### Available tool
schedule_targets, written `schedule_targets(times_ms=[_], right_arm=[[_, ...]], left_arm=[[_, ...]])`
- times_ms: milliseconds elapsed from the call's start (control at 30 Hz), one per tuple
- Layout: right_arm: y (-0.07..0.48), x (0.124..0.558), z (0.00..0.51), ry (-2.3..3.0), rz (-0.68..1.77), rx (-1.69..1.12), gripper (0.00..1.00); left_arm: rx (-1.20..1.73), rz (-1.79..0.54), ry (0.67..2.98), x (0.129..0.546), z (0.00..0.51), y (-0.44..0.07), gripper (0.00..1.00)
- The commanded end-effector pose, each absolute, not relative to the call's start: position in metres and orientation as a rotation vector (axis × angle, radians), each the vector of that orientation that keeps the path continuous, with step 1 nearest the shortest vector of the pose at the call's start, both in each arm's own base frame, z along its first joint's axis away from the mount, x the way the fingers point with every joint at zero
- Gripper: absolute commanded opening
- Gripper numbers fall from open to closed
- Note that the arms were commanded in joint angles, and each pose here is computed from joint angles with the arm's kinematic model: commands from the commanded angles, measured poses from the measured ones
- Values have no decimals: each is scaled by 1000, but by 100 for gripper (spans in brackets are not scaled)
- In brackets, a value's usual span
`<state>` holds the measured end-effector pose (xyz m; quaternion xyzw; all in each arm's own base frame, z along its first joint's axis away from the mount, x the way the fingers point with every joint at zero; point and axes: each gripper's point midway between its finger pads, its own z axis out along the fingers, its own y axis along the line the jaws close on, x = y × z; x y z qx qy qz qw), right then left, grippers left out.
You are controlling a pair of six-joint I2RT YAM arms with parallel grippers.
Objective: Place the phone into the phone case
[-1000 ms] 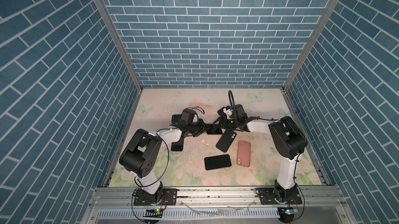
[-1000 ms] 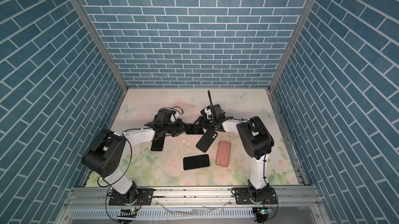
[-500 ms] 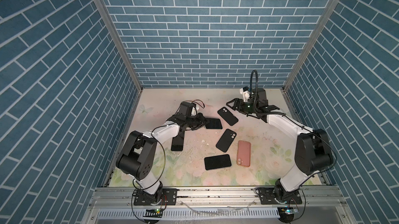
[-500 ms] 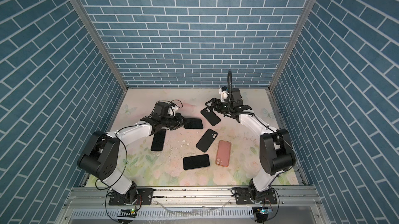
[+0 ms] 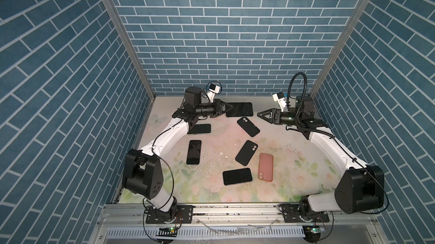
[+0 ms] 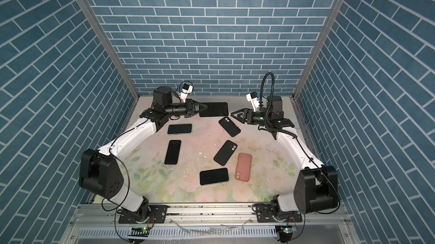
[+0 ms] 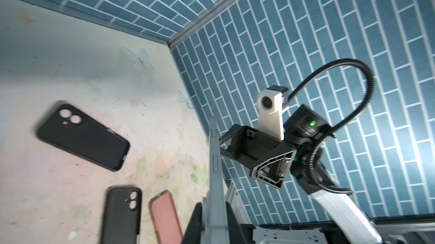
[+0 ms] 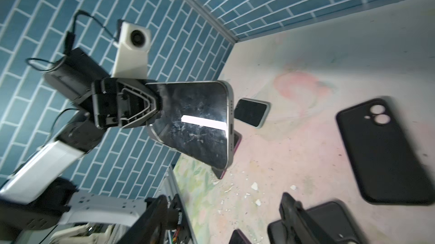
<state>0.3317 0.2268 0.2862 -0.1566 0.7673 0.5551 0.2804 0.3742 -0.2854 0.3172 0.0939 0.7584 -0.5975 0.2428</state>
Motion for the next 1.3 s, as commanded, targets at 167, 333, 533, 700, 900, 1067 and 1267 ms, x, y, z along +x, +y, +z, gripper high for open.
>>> schedule_targets(times_ms=[167, 333, 533, 700, 900, 1067, 1267], right_arm=[[240, 313, 334, 1847, 1792, -596, 69], [242, 314, 343, 1808, 1839, -618, 52], [245, 323, 345, 1777, 1889, -609, 27], [247, 333, 338, 1780, 1936, -586, 4], [248, 347, 324, 1818, 1944, -523, 0], [243, 365, 303, 1910, 1814, -426, 0], [210, 381, 248, 2217, 1353, -184, 0]], left_arm=[[449, -1902, 1891, 356, 361, -303, 4], [449, -1988, 1896, 358, 352, -315, 5], [449, -2077, 1890, 365, 344, -324, 4], [435, -2090, 1914, 375, 332, -329, 6], [398, -2061, 1934, 386, 321, -330, 48], [310, -1784, 2061, 406, 293, -315, 71], [131, -1053, 2420, 433, 229, -261, 73]])
